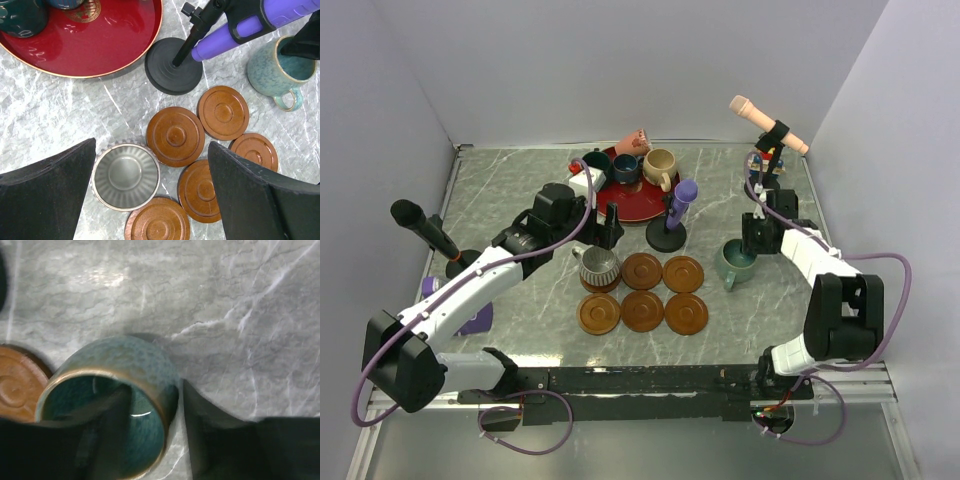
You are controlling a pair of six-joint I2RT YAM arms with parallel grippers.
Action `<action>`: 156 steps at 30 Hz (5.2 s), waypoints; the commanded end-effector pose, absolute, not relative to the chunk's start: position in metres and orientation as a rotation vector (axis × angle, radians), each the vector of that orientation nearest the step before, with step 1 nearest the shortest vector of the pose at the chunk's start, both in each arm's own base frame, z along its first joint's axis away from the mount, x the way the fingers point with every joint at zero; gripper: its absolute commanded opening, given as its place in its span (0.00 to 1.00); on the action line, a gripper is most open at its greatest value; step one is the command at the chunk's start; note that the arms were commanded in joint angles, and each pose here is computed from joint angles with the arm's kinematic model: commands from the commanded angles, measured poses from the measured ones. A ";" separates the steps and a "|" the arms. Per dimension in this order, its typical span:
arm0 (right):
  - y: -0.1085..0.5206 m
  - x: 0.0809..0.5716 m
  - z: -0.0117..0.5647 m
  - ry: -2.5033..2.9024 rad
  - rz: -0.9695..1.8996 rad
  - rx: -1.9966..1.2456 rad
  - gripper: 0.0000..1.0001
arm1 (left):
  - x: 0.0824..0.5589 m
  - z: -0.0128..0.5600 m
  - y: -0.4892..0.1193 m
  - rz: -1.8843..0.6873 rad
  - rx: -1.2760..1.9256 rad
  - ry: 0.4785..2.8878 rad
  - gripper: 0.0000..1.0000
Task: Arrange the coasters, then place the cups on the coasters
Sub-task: Pick up the cup at the center of the board, then place the cup on the coaster.
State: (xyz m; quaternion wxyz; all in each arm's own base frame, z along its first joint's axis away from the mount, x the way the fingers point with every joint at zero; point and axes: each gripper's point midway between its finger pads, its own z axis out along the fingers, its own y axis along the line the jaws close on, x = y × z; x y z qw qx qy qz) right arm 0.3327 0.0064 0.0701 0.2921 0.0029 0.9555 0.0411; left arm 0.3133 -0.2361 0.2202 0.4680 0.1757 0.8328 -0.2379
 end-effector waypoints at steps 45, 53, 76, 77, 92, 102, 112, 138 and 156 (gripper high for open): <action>-0.017 0.329 0.080 2.576 -0.351 0.125 0.00 | 0.311 0.237 -0.243 -0.639 0.466 1.967 0.97; -0.019 0.280 0.140 2.544 -0.426 0.494 0.00 | 0.308 0.243 -0.241 -0.647 0.454 1.949 0.97; 0.158 0.216 0.178 2.545 -0.345 0.697 0.00 | 0.341 0.280 -0.150 -0.410 0.072 1.858 0.96; 0.164 0.218 0.180 2.548 -0.381 0.698 0.00 | 0.341 0.281 -0.148 -0.405 0.069 1.854 0.97; 0.205 0.242 0.164 2.553 -0.440 0.649 0.00 | 0.340 0.286 -0.147 -0.430 0.066 1.844 0.97; 0.185 0.233 0.146 2.530 -0.551 0.678 0.00 | 0.341 0.280 -0.150 -0.444 0.074 1.861 0.97; 0.185 0.236 0.126 2.555 -0.579 0.659 0.00 | 0.342 0.277 -0.151 -0.447 0.075 1.871 0.97; 0.196 0.241 0.098 2.599 -0.636 0.619 0.00 | 0.341 0.277 -0.155 -0.470 0.088 1.874 0.97; 0.190 0.241 0.107 2.577 -0.607 0.598 0.26 | 0.341 0.276 -0.157 -0.474 0.094 1.878 0.97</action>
